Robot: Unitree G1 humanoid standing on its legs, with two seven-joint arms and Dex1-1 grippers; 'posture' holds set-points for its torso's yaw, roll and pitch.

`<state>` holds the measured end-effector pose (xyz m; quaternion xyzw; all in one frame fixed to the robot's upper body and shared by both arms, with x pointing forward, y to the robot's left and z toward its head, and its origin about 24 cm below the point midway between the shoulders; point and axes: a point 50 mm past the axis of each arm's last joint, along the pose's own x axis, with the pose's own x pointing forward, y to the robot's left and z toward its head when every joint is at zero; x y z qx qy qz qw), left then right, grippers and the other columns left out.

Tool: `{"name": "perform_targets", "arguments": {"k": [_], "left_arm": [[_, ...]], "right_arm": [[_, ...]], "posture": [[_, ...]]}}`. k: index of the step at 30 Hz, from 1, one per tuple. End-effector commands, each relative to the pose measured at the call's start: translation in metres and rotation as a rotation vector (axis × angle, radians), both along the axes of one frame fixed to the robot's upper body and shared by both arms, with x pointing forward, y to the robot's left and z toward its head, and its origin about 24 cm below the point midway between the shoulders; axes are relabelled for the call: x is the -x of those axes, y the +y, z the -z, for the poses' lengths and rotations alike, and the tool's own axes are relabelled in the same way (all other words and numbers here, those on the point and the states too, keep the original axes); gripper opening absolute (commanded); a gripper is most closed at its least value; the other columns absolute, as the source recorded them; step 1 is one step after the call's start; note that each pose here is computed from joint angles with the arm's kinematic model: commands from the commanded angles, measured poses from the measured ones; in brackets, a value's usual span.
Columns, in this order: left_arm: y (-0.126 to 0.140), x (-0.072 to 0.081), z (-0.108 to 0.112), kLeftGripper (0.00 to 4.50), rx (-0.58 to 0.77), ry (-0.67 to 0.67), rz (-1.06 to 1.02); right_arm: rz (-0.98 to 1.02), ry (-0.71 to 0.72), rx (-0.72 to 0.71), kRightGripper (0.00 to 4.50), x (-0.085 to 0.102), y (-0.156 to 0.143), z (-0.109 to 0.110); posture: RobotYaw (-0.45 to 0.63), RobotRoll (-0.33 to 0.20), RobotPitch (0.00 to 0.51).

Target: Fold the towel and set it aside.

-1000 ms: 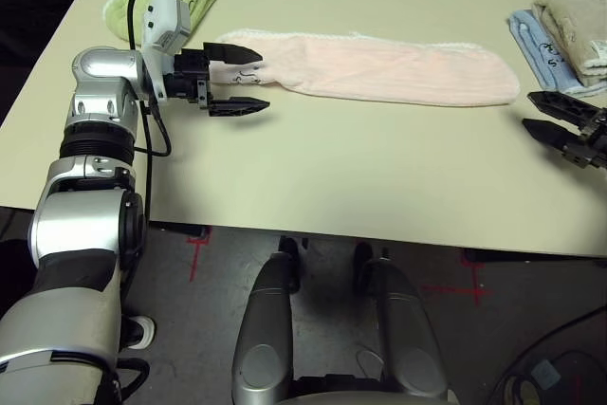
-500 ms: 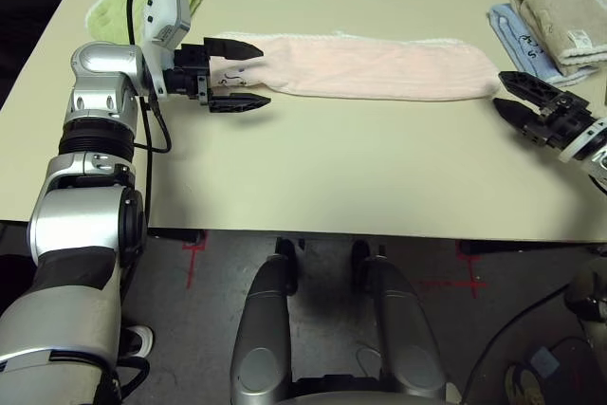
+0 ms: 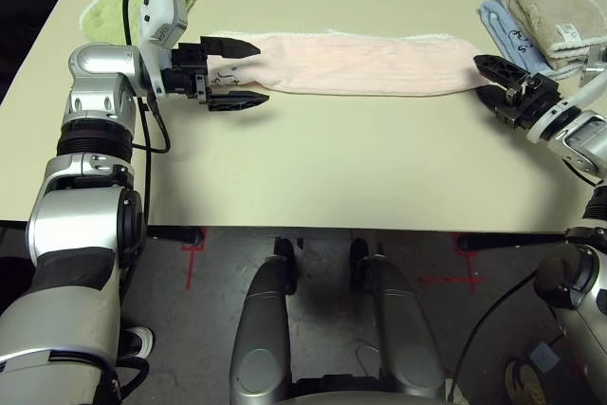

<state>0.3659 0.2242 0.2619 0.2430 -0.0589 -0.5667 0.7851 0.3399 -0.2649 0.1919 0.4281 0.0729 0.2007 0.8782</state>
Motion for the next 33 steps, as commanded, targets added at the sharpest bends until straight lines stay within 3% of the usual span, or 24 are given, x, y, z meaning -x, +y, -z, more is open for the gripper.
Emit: {"name": "perform_targets", "arguments": {"k": [1,6,8,33], "left_arm": [[0.009,0.0,0.006,4.5,0.014,0.038,-0.056],[0.013,-0.002,0.007,4.5,0.016,0.033,-0.132],[0.015,-0.002,0.009,4.5,0.022,0.033,-0.154],[0.023,0.005,0.011,4.5,0.112,-0.004,-0.157]], "right_arm": [[0.008,0.028,0.007,2.46,0.0,0.002,0.006],[0.036,0.014,0.011,0.49,-0.002,-0.001,0.0],[0.041,0.008,0.016,0.05,-0.002,-0.003,-0.002],[0.076,-0.036,0.205,0.05,0.008,-0.051,-0.02]], "posture": [[0.06,0.0,0.412],[0.06,0.0,0.411],[0.06,0.0,0.411],[0.08,0.0,0.402]]}}
